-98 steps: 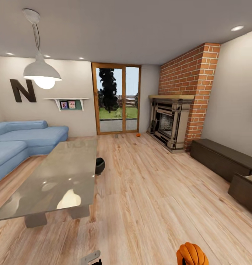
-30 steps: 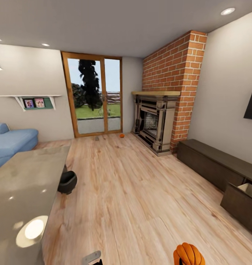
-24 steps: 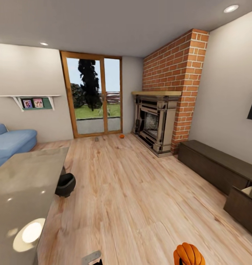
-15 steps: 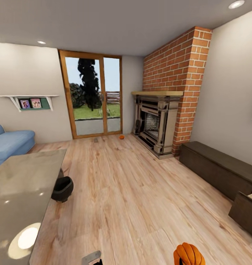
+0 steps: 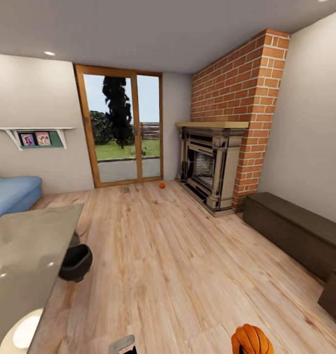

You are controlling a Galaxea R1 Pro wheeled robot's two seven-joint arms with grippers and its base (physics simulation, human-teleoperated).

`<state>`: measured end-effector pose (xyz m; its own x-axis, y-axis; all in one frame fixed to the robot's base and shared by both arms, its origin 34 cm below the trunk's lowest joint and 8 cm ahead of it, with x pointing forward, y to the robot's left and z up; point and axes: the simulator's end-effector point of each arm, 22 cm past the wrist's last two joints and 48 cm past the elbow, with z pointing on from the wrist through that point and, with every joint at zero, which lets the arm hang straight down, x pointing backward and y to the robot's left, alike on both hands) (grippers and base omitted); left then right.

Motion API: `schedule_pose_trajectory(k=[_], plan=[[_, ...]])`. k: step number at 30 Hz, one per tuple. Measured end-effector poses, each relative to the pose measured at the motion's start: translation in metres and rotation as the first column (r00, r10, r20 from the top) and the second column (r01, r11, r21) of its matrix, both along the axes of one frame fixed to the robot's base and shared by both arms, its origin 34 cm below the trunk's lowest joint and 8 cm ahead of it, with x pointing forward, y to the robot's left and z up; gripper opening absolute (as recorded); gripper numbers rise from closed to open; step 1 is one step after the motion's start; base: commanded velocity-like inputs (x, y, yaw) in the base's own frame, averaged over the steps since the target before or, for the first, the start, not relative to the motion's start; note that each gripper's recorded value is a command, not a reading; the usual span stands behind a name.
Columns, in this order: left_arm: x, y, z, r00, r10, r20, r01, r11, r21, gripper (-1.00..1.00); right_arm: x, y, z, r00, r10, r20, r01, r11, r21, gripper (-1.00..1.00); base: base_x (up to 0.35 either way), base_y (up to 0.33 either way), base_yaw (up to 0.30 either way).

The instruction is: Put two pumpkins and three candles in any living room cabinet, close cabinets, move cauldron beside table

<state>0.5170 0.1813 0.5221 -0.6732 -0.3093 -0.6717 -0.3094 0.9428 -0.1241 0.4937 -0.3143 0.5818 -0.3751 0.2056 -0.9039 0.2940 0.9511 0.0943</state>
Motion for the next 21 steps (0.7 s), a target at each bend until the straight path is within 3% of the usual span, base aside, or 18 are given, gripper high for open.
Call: schedule_pose_trajectory(k=[21], plan=[[-0.0006,-0.0013,-0.0003,1.000,-0.003,-0.001,0.003,1.000,-0.003,1.00,0.0002,-0.0013,0.0006,1.000,-0.002,0.003,0.002,1.000,-0.001,-1.00,0.329,0.000,0.000]])
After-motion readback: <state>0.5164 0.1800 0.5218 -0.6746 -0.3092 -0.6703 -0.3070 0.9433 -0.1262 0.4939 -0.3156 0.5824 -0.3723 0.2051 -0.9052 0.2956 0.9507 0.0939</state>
